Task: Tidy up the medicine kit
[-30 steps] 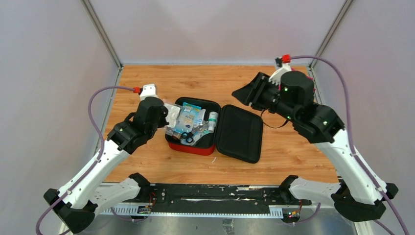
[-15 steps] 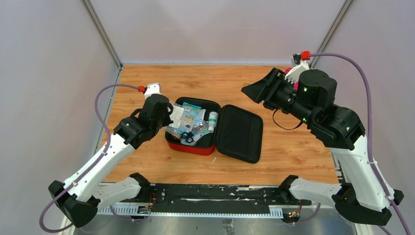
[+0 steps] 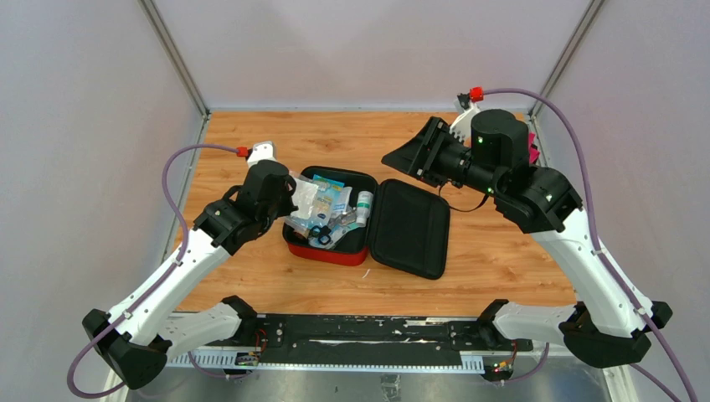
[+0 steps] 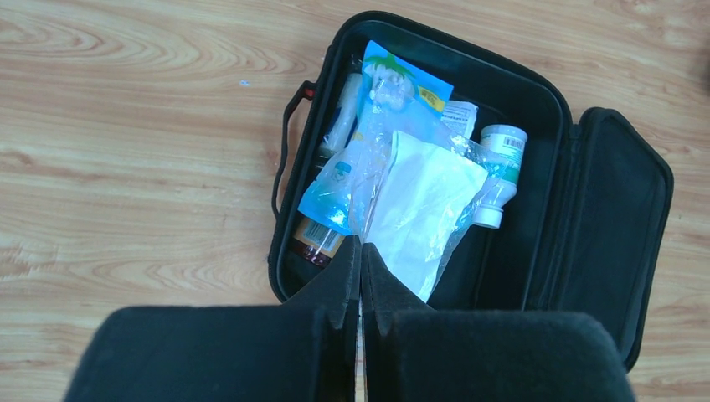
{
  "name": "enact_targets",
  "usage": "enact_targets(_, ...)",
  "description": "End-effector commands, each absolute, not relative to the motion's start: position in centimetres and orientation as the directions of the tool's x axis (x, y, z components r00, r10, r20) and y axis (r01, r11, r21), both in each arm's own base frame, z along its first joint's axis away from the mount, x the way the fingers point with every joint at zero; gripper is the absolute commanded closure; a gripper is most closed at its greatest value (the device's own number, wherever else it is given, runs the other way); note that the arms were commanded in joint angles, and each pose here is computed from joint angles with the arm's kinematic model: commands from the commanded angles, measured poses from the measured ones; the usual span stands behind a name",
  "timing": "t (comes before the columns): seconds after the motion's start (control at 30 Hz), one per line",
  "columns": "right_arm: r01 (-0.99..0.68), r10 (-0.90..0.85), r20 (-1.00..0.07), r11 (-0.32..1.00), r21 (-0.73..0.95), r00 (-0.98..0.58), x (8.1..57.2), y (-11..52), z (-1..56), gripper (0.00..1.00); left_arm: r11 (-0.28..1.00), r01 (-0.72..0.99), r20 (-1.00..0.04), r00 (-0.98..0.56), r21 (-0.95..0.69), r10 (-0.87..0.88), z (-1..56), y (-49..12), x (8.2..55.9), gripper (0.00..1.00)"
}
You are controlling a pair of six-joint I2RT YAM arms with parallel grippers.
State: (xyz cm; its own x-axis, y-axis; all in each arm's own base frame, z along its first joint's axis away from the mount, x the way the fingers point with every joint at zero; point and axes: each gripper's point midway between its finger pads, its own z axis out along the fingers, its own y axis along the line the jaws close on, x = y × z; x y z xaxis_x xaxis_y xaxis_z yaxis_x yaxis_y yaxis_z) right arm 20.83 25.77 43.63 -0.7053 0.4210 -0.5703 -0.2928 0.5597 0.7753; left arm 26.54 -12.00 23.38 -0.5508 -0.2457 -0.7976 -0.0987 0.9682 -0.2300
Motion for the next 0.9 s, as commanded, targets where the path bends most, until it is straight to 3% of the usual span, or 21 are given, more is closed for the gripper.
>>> enact_targets(0.0, -0.248, 0.475, -0.560, 0.570, 0.783, -0.679, 21.4, 24.4, 43.0, 0.51, 0.954, -0.092, -0.800, -0.526, -0.286, -0.291, 24.6, -12.5, 26.9, 1.00)
enact_targets(0.23, -0.143, 0.434, -0.605, 0.723, 0.676, -0.667, 23.5, 20.6, 34.1, 0.51, 0.906, 0.047, -0.763, -0.559, -0.421, -0.326, 25.9, -16.8, 27.5, 1.00)
enact_targets(0.3, -0.185, 0.384, -0.621, 0.732, 0.656, -0.683, 23.5, 20.6, 31.5, 0.49, 0.872, 0.092, -0.740, -0.576, -0.480, -0.347, 26.3, -18.4, 27.3, 1.00)
enact_targets(0.5, -0.359, 0.416, -0.628, 0.560, 0.747, -0.658, 22.8, 23.0, 30.9, 0.45, 0.723, 0.193, -0.646, -0.636, -0.663, -0.423, 27.0, -23.4, 27.1, 1.00)
enact_targets(0.67, -0.393, 0.448, -0.602, 0.476, 0.786, -0.661, 22.7, 24.1, 31.3, 0.39, 0.645, 0.262, -0.612, -0.679, -0.718, -0.406, 27.7, -27.3, 26.4, 1.00)
enact_targets(0.87, -0.396, 0.460, -0.580, 0.439, 0.807, -0.673, 22.9, 24.7, 31.1, 0.40, 0.602, 0.297, -0.596, -0.705, -0.741, -0.384, 28.0, -29.9, 26.2, 1.00)
